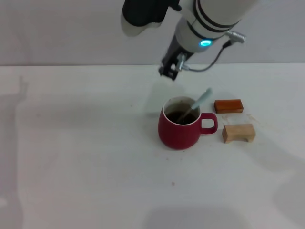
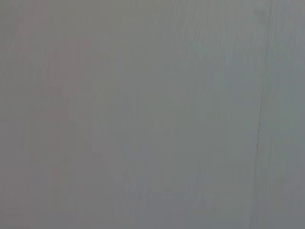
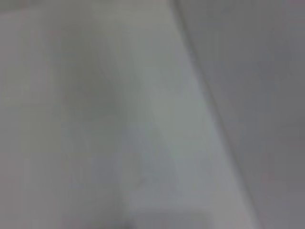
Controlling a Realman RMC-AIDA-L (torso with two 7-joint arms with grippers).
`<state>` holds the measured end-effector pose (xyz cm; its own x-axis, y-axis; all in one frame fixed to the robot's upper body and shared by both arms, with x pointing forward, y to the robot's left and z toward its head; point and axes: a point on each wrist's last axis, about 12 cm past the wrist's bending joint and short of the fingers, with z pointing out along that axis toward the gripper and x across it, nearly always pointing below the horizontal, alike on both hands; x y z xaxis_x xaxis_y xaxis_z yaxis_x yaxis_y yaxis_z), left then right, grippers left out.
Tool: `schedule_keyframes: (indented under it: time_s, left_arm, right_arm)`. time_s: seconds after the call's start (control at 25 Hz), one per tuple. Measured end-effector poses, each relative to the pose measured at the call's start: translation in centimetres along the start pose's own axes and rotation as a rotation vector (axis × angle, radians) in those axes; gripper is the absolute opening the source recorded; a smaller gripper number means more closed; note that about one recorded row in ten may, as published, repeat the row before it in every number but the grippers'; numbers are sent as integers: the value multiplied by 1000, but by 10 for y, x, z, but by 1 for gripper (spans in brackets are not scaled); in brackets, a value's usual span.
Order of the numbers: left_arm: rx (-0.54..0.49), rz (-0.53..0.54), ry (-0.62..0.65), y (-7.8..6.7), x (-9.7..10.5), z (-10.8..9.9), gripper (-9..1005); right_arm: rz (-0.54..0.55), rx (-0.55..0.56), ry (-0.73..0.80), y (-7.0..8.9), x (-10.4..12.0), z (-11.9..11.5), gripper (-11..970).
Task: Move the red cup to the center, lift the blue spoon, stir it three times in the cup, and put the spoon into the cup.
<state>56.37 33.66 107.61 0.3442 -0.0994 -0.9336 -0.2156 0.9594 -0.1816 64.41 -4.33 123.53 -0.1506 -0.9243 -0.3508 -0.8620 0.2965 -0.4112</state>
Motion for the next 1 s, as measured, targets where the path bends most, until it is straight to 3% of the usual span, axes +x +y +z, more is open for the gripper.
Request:
schedule_keyframes:
  time_s: [0.2, 0.48, 0.88, 1.0]
  left_arm:
    - [1, 3, -9, 0, -1, 0, 863]
    - [2, 4, -10, 0, -1, 1, 862]
    - [8, 2, -7, -3, -1, 2, 863]
    - [10, 2, -6, -3, -1, 2, 863]
  right_arm:
    - [-4, 251, -147, -1, 17, 6, 158]
    - [126, 333, -310, 0, 43, 16, 157]
    - [305, 547, -572, 2, 113, 22, 155]
    - [371, 655, -639, 4, 147, 22, 154]
